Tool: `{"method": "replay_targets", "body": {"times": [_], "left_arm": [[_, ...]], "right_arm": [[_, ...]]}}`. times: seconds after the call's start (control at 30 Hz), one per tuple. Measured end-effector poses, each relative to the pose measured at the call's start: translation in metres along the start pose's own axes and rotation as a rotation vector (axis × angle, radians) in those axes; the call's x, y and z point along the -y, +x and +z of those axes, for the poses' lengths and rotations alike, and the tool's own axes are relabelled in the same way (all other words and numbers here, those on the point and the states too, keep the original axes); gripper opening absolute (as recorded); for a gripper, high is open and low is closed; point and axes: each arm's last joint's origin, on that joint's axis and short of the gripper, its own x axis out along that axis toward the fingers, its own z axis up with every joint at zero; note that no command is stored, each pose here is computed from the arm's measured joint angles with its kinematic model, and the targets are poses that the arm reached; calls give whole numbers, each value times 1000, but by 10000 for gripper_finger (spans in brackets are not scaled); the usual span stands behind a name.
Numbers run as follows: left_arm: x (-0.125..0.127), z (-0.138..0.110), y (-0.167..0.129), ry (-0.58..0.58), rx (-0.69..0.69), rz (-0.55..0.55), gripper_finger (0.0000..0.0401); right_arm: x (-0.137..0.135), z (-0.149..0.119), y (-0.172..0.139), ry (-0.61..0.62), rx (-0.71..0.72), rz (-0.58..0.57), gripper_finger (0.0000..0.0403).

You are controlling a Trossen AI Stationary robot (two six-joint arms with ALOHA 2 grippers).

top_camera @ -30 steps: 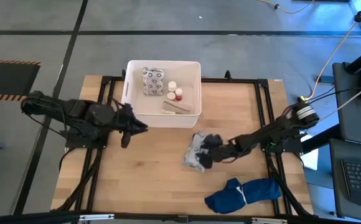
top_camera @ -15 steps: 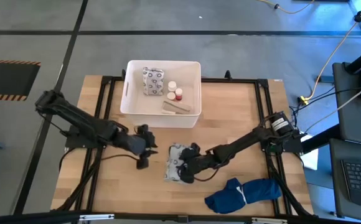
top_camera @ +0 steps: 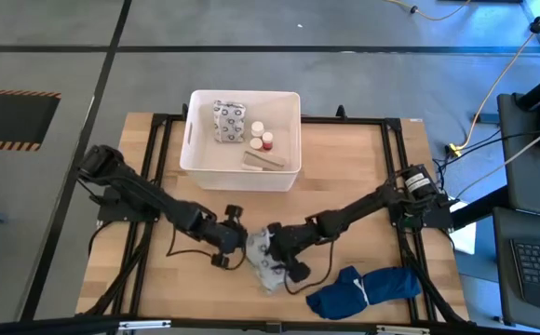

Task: Pick & place medical supplies in basket/bin
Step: Put the mailer bag into the white bin

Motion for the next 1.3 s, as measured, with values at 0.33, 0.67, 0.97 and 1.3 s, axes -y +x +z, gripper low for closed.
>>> {"method": "replay_targets", "body": {"times": [0.33, 0.67, 0.97, 1.3], "left_arm": [[15, 5, 2, 454, 80, -37, 91], [11, 11, 3, 464, 132, -25, 80], [5, 14, 8, 407, 150, -81, 60], [16, 4, 42, 440, 71, -81, 28]], "right_arm": [[3, 2, -1, -554, 44, 67, 224], [11, 13, -1, -435, 87, 0, 224], [20, 55, -19, -158, -135, -113, 224], [9, 78, -42, 155, -239, -106, 224]]}}
